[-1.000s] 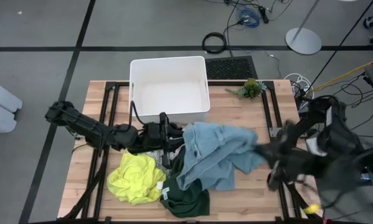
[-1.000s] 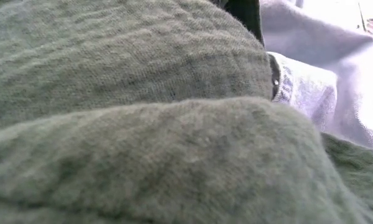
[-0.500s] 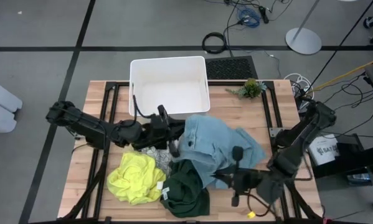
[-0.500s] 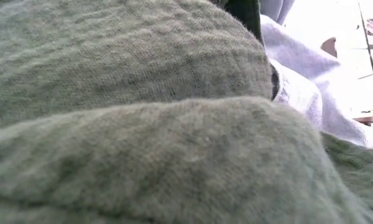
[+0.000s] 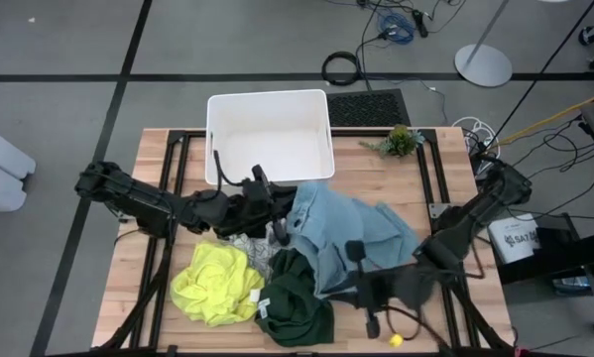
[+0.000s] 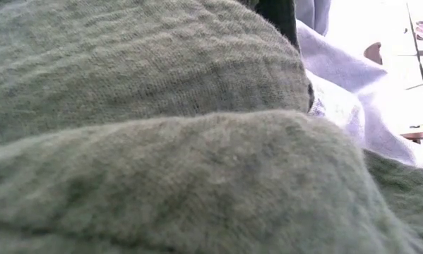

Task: Fold laundry
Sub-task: Fold the denim pants

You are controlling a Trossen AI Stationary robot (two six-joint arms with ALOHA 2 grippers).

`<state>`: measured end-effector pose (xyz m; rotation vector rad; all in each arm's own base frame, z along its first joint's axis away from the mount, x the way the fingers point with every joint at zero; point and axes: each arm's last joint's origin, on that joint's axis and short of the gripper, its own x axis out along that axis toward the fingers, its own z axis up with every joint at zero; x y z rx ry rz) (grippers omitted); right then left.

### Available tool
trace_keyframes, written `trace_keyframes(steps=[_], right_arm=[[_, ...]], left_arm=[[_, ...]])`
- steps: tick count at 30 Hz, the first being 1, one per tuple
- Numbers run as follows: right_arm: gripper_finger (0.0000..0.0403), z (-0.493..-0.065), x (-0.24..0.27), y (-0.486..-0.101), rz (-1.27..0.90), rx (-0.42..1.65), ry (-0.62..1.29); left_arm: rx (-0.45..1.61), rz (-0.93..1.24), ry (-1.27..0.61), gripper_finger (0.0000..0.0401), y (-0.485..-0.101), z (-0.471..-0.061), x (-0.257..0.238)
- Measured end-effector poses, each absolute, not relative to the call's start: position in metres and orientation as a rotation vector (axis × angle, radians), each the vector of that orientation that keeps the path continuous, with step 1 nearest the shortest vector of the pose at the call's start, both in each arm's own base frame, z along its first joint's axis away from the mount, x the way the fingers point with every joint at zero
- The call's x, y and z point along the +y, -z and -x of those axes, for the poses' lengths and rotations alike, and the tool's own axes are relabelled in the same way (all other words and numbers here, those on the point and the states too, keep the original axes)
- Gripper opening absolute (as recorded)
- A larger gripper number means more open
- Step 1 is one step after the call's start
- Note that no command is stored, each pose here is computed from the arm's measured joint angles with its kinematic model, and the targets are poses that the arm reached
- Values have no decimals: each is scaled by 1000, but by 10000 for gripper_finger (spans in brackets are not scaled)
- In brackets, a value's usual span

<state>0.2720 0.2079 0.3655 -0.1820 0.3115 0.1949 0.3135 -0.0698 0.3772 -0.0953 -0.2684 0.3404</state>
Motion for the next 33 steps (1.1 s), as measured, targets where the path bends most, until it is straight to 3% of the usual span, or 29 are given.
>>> trace_keyframes(steps=[5, 11, 15, 19, 25, 28, 33], right_arm=[[33, -286, 201, -351, 233, 381, -176], [131, -301, 200, -338, 476, 379, -204], [205, -305, 208, -341, 337, 313, -190], [251, -286, 211, -365, 206, 346, -284], [260, -243, 230, -404, 137, 409, -422], [250, -214, 231, -417, 254, 445, -194], [236, -194, 232, -401, 375, 427, 103]], left_arm=[[-303, 115, -329, 26, -380, -312, -71], [-315, 159, -319, 26, -381, -312, -71], [-313, 156, -318, 26, -381, -312, -72], [-310, 121, -333, 26, -381, -312, -71], [-311, 111, -352, 26, -381, -312, -68], [-321, 121, -350, 26, -382, -312, -68], [-382, 198, -333, 26, -387, -310, -69]])
